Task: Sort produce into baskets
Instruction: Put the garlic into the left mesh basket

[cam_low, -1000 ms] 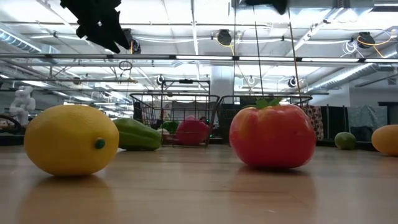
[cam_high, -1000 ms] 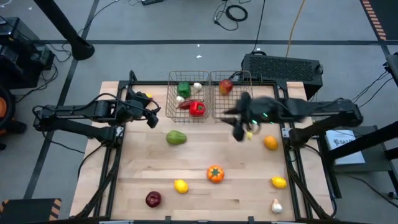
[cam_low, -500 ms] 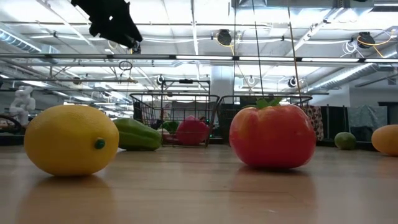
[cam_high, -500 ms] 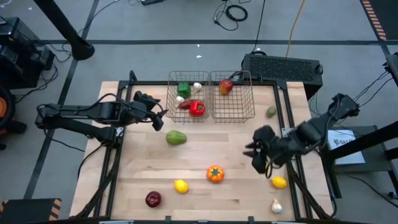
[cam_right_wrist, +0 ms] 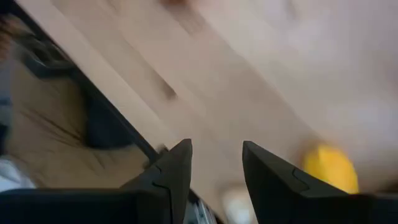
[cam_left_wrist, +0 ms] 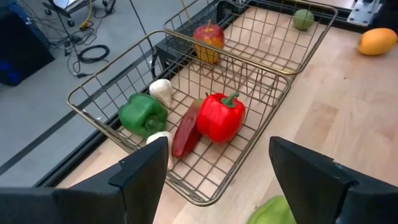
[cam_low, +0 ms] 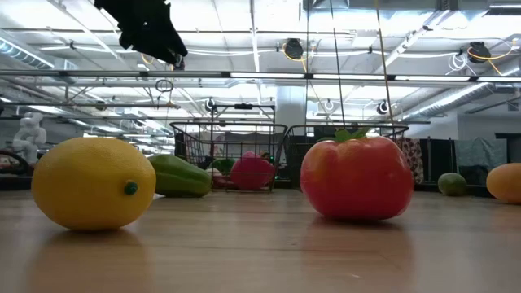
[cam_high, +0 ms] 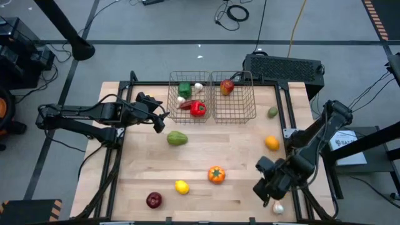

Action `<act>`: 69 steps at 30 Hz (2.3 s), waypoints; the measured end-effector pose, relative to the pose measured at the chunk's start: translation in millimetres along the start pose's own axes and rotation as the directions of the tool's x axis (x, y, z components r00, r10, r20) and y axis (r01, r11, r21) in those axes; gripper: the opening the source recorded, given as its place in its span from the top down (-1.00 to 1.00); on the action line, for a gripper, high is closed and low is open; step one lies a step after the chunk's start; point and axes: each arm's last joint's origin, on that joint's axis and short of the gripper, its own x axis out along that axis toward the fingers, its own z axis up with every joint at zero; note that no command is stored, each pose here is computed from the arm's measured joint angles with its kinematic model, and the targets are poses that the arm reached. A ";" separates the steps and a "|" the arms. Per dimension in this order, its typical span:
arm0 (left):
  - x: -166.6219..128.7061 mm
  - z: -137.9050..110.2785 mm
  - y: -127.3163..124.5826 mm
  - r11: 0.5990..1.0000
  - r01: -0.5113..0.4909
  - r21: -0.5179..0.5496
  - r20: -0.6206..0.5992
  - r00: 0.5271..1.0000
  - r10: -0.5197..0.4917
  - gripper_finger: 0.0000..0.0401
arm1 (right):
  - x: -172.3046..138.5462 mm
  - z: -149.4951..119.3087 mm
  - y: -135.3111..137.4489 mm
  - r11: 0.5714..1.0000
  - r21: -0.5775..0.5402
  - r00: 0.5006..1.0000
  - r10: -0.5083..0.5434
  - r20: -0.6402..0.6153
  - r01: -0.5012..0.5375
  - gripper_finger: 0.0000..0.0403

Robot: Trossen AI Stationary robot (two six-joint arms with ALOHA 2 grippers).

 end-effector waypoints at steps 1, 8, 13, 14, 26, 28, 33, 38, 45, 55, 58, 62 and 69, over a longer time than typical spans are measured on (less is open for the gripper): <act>0.0 0.0 0.0 1.000 0.000 -0.004 0.000 1.000 0.000 -0.42 | 3.2 -3.9 0.2 1.000 0.019 1.000 -0.020 -0.023 0.021 0.33; 0.0 -0.3 -0.8 1.000 0.028 -0.010 -0.009 1.000 -0.028 -0.42 | 17.8 -29.6 1.0 0.975 0.169 0.978 -0.111 -0.177 0.142 0.30; -0.7 -1.5 -3.0 0.997 0.073 -0.005 -0.026 0.997 -0.073 -0.42 | 32.8 -40.9 6.7 0.949 0.239 0.958 -0.143 -0.249 0.204 0.14; -1.1 -2.1 -3.6 0.997 0.077 0.000 -0.031 0.997 -0.077 -0.42 | 37.2 -43.6 9.5 0.950 0.240 0.956 -0.137 -0.258 0.201 0.10; -4.9 -6.2 -9.7 0.993 0.109 0.036 -0.052 0.993 -0.107 -0.42 | 86.7 -62.2 33.3 0.921 0.307 0.918 -0.110 -0.382 0.239 -0.55; -4.9 -6.1 -9.7 0.993 0.109 0.043 -0.052 0.993 -0.107 -0.42 | 91.9 -64.1 31.0 0.906 0.309 0.905 -0.152 -0.398 0.289 -0.60; -4.9 -4.6 -10.2 0.992 0.113 0.051 -0.037 0.993 -0.111 -0.42 | 98.5 -65.7 23.1 0.872 0.314 0.892 -0.248 -0.377 0.375 -0.64; -4.9 -2.7 -10.8 0.991 0.118 0.058 -0.018 0.993 -0.117 -0.42 | 105.7 -64.7 14.8 0.829 0.315 0.869 -0.353 -0.346 0.462 -0.64; -4.9 -2.7 -10.7 0.991 0.115 0.068 -0.018 0.993 -0.114 -0.42 | 116.7 -75.3 12.3 0.830 0.282 0.861 -0.385 -0.332 0.481 -0.65; -4.9 -3.0 -11.0 0.991 0.124 0.042 -0.023 0.992 -0.123 -0.42 | 123.5 -87.3 7.7 0.818 0.310 0.869 -0.410 -0.276 0.485 -0.65; -4.9 -3.1 -11.0 0.991 0.125 0.042 -0.024 0.992 -0.124 -0.42 | 126.3 -87.7 7.5 0.817 0.310 0.869 -0.416 -0.269 0.487 -0.63; -4.9 -3.1 -11.0 0.991 0.126 0.042 -0.025 0.992 -0.125 -0.42 | 132.8 -88.2 7.4 0.821 0.288 0.865 -0.427 -0.264 0.493 -0.55; -4.9 -3.2 -11.0 0.991 0.128 0.042 -0.026 0.992 -0.127 -0.42 | 143.9 -89.7 7.5 0.827 0.256 0.859 -0.439 -0.263 0.501 -0.39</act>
